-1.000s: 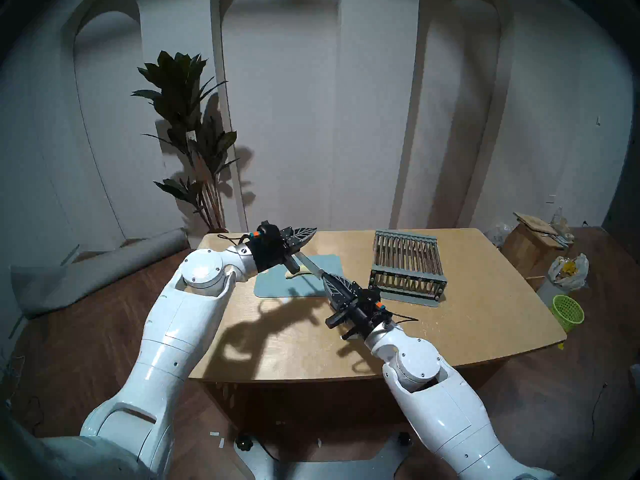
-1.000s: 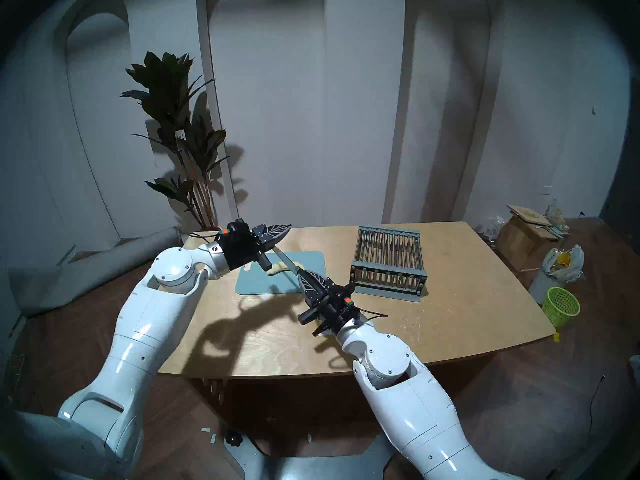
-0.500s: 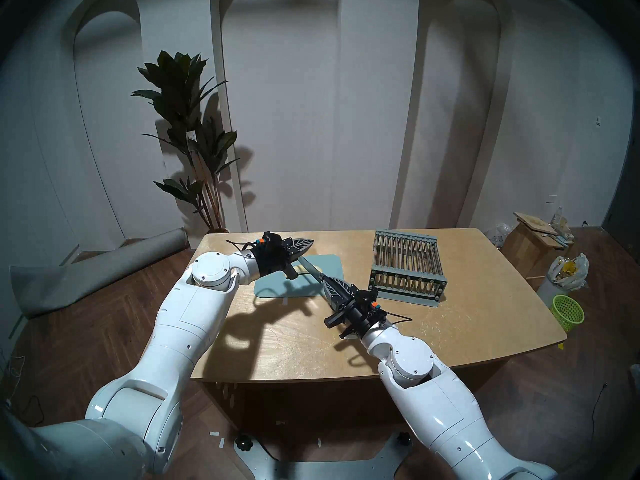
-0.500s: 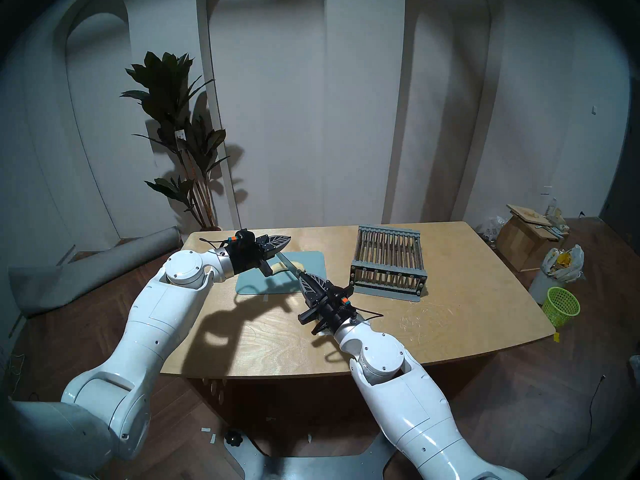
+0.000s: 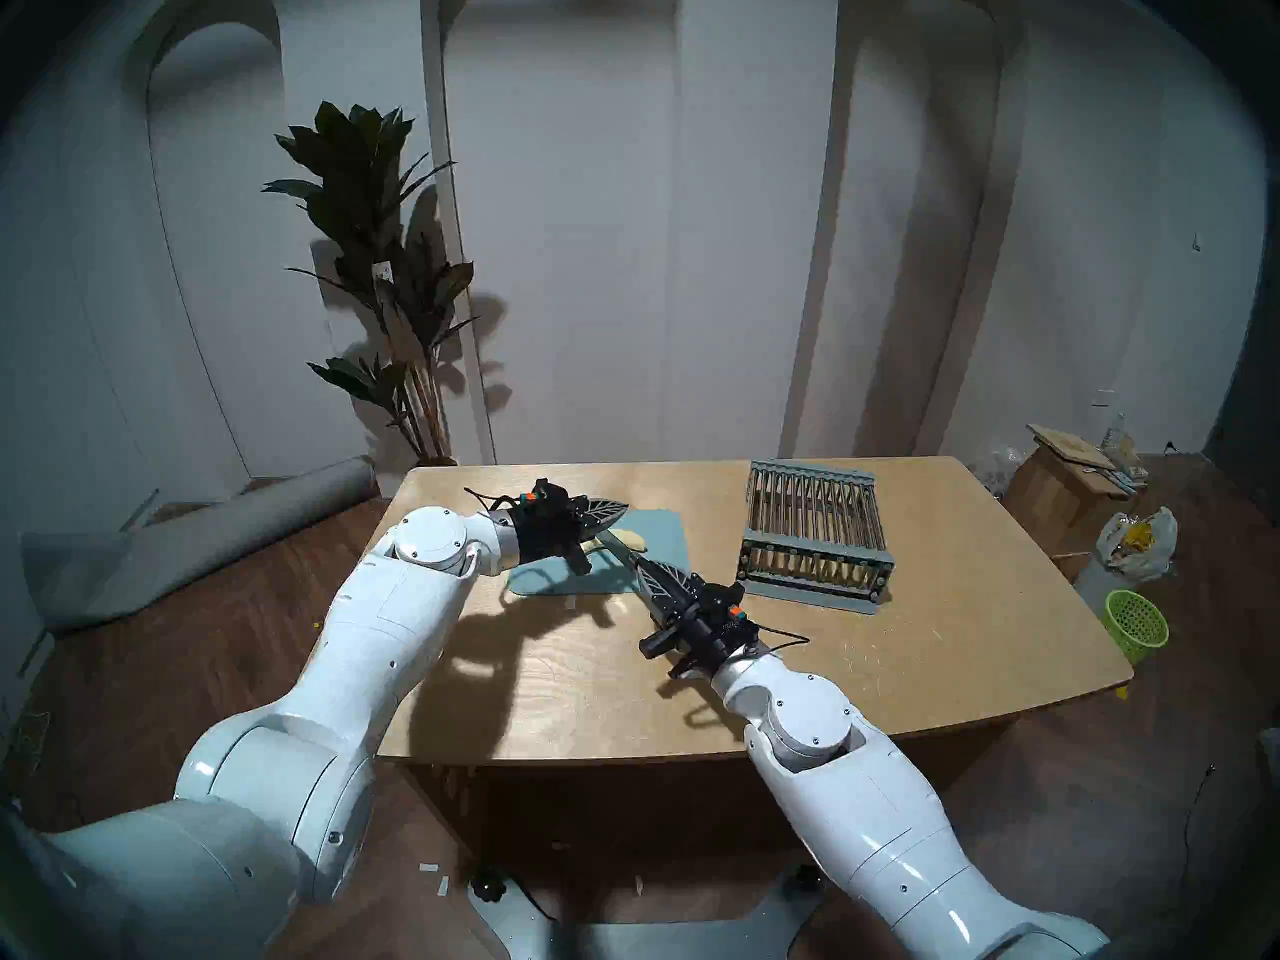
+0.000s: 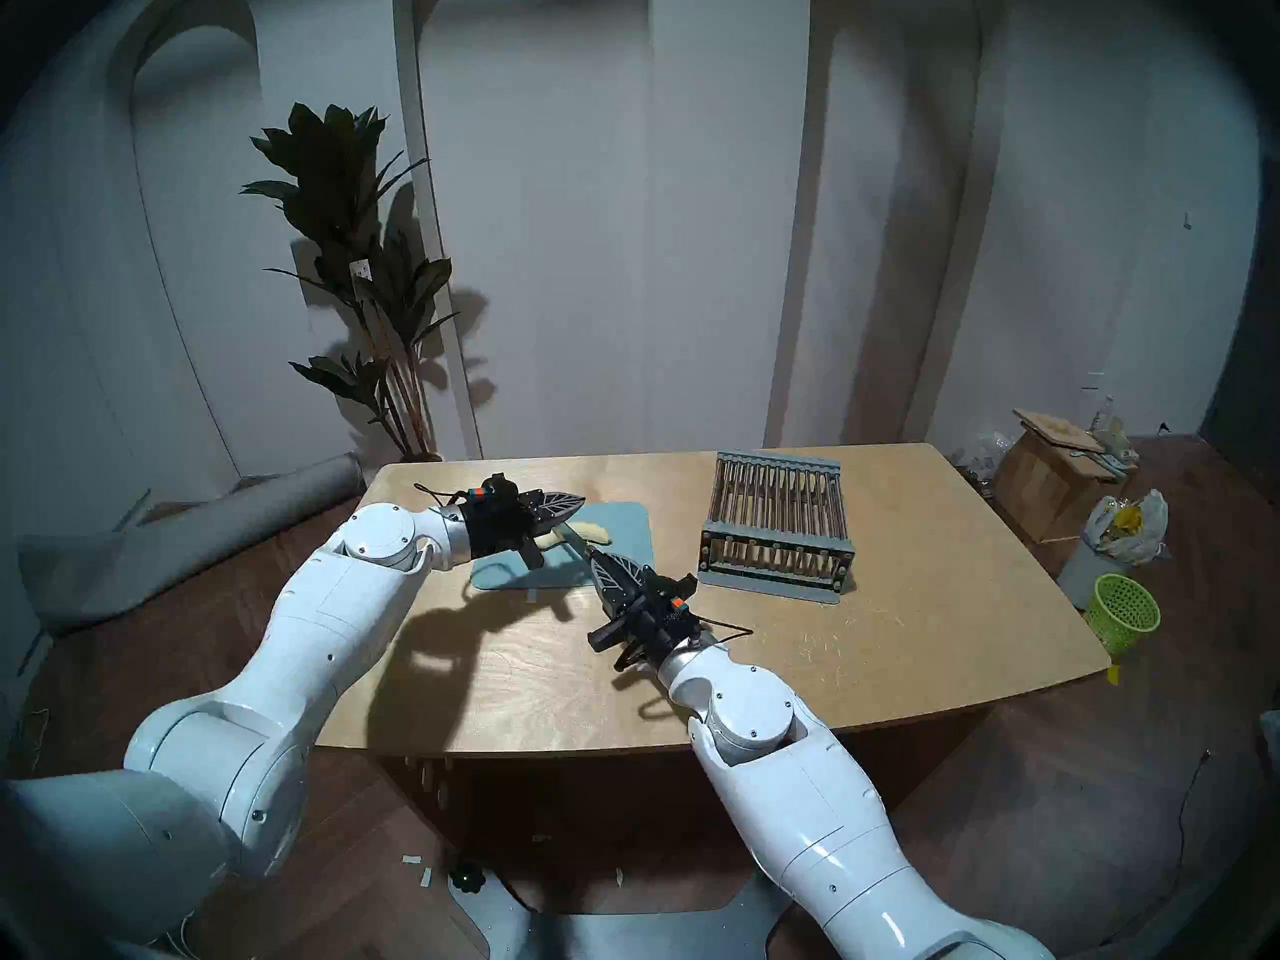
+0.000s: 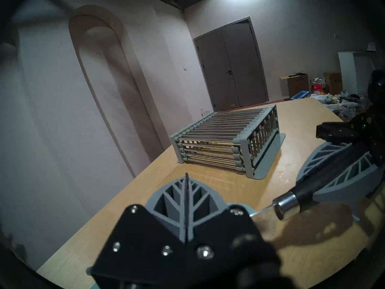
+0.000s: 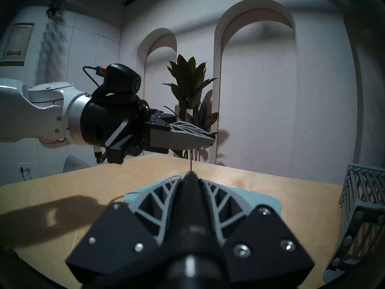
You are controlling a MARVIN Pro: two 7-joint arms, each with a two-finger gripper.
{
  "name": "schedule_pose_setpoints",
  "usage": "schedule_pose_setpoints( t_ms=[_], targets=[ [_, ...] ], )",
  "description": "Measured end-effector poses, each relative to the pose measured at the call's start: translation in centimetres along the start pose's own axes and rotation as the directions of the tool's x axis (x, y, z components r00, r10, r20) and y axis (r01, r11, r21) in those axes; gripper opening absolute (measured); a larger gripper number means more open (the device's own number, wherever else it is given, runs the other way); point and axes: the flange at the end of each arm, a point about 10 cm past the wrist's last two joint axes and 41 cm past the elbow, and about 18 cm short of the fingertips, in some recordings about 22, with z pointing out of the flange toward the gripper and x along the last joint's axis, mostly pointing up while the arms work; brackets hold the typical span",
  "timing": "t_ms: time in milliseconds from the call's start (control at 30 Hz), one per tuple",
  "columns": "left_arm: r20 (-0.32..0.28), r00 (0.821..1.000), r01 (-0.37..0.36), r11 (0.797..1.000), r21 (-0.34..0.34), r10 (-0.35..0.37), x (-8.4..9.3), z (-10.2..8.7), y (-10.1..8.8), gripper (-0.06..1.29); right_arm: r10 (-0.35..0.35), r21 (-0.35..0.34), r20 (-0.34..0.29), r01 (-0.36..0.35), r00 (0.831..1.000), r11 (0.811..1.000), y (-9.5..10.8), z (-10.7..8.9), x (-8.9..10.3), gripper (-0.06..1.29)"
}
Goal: Cut the banana into four pieces on the cutting board
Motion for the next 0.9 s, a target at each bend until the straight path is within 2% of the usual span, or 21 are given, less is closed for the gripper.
schedule_pose_setpoints(
  t_ms=[233, 633, 900],
  targets=[
    [0.004, 1.0, -0.03, 0.998, -0.05, 0.031, -0.8, 0.3, 0.0, -0.03, 0.002, 0.004, -0.002, -0.002, 1.0, 1.0, -0.1, 0.1, -0.4, 0.3],
    [-0.025, 0.996, -0.083, 0.99, -0.113, 0.081, -1.4, 0.8, -0.1, -0.03, 0.005, -0.008, -0.011, -0.005, 1.0, 1.0, 0.3, -0.2, -0.9, 0.3],
    [-0.029, 0.995, -0.094, 0.984, -0.151, 0.09, -1.9, 1.1, 0.2, -0.03, 0.009, -0.026, -0.008, -0.009, 1.0, 1.0, 0.9, -0.5, -1.2, 0.3]
  ],
)
